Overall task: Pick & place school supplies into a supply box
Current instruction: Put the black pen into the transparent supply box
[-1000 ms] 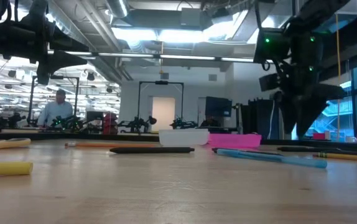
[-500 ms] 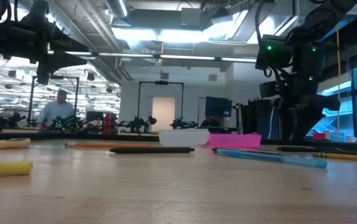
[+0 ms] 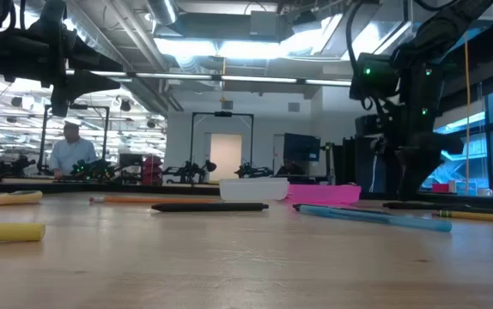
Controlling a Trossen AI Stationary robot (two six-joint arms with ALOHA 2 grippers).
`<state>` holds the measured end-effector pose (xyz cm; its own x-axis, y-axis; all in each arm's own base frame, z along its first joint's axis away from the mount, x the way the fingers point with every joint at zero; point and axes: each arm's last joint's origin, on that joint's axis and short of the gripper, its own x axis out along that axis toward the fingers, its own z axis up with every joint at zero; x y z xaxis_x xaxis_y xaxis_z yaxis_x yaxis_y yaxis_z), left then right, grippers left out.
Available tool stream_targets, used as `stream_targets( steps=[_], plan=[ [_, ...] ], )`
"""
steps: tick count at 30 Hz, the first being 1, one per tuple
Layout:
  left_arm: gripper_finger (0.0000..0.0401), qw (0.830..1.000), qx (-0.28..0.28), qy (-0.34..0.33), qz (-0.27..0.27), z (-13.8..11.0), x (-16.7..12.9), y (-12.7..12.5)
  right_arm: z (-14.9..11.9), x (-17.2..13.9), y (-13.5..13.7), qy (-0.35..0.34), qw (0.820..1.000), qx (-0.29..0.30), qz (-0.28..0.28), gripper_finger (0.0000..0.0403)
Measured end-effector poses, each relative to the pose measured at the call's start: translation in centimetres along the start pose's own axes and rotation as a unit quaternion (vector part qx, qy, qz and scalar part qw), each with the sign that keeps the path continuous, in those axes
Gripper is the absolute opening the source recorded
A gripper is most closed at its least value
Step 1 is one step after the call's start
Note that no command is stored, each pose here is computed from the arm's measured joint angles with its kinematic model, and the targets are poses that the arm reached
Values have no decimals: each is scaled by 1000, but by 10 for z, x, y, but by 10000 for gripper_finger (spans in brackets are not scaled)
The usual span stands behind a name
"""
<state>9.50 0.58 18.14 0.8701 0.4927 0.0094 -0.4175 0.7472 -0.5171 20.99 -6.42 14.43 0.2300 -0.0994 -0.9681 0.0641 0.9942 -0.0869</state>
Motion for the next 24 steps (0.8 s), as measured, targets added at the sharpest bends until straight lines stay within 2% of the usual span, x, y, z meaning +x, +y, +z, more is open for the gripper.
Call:
stream_targets(
  steps=[9, 24],
  plan=[
    [171, 1000, 0, 0, 0, 0, 0, 0, 0, 16, 1, 39, 999, -1, 12, 213],
    [171, 1000, 5, 6, 4, -1, 0, 1, 0, 17, 1, 36, 999, -2, 21, 97]
  ],
)
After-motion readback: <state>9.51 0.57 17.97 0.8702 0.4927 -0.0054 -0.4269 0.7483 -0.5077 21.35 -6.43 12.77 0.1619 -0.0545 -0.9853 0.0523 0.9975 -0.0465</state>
